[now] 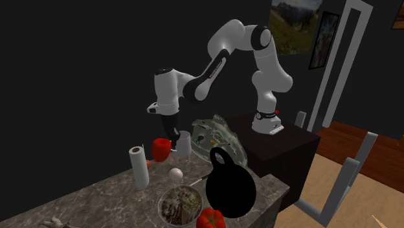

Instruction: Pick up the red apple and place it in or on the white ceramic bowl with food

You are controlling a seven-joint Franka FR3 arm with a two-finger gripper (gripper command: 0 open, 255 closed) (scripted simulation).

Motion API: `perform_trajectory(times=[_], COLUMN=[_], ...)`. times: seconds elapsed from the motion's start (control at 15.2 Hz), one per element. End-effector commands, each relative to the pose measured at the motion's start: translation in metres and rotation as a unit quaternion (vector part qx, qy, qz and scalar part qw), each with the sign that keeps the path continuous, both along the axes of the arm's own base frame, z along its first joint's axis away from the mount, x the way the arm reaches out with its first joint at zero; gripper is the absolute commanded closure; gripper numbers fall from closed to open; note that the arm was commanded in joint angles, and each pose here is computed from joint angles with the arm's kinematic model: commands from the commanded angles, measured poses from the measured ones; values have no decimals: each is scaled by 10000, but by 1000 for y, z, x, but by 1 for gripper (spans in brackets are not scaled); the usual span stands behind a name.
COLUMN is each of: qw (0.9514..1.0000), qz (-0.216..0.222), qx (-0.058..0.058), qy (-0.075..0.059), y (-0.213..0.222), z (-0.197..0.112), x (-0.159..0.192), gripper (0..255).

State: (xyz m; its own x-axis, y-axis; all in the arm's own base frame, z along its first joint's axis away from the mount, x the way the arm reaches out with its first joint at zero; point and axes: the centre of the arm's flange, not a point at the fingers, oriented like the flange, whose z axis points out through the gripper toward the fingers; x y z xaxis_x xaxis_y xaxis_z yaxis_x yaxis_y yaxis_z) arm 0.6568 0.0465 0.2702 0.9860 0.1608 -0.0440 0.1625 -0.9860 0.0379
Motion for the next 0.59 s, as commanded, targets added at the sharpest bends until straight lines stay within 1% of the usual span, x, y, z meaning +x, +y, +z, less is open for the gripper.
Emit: perform_trajectory(times=[0.0, 0.53], qw=[10000, 10000], qz=[-5, -5], qx=[-1, -1], qy=[1, 1], y=[28, 133], z=[2, 8], x=[2, 6], gripper=[255, 255])
